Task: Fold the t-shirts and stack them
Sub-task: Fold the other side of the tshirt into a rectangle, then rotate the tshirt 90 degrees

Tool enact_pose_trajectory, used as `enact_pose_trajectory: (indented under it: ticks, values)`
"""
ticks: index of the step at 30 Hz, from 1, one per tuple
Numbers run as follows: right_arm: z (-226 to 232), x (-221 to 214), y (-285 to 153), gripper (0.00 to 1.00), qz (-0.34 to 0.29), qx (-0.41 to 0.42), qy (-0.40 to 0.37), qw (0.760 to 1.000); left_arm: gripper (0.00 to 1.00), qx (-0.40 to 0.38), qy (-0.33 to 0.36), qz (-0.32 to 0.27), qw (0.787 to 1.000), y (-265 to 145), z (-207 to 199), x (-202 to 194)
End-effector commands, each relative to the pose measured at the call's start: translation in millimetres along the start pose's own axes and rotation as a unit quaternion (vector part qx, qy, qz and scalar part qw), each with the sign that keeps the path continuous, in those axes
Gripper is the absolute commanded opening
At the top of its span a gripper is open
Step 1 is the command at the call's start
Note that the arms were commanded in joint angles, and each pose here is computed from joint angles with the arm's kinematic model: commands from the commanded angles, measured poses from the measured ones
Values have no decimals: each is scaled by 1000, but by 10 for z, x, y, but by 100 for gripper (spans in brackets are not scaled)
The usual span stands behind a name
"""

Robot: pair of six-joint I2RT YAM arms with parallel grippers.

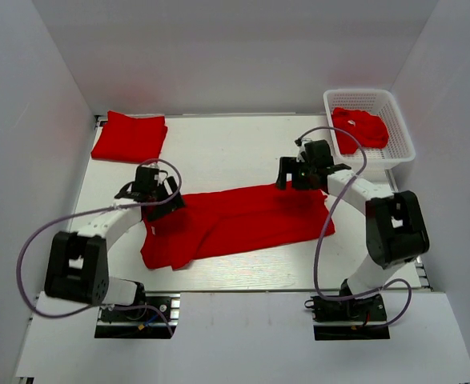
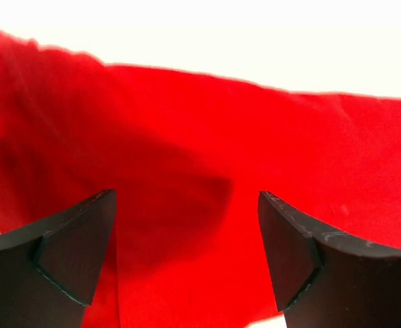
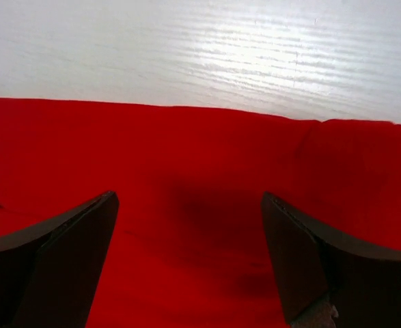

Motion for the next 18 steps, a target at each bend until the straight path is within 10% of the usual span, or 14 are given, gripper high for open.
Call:
enact_pose_trajectory:
  ticks: [1, 11, 18]
  values:
    - [-60, -36, 169, 90, 8, 1, 16, 1000, 93, 5, 9, -18, 1000, 260, -10, 205]
    - [-711, -411, 217, 90, 35, -143, 108, 983, 76, 89, 24, 42, 995, 1105, 29, 631]
    - [-211, -993, -57, 90, 137, 68, 58, 987, 71, -103, 78, 17, 991, 2177, -857, 1452]
Point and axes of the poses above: each gripper's point midway between its finger pads, its own y axis out along the fingers, its own z axis along the line the jaws close on, x = y × z, the point moved 5 cm from there along -y, back along the fingers, and after that the axes turned 8 degrees about y, right-handed, at the moved point
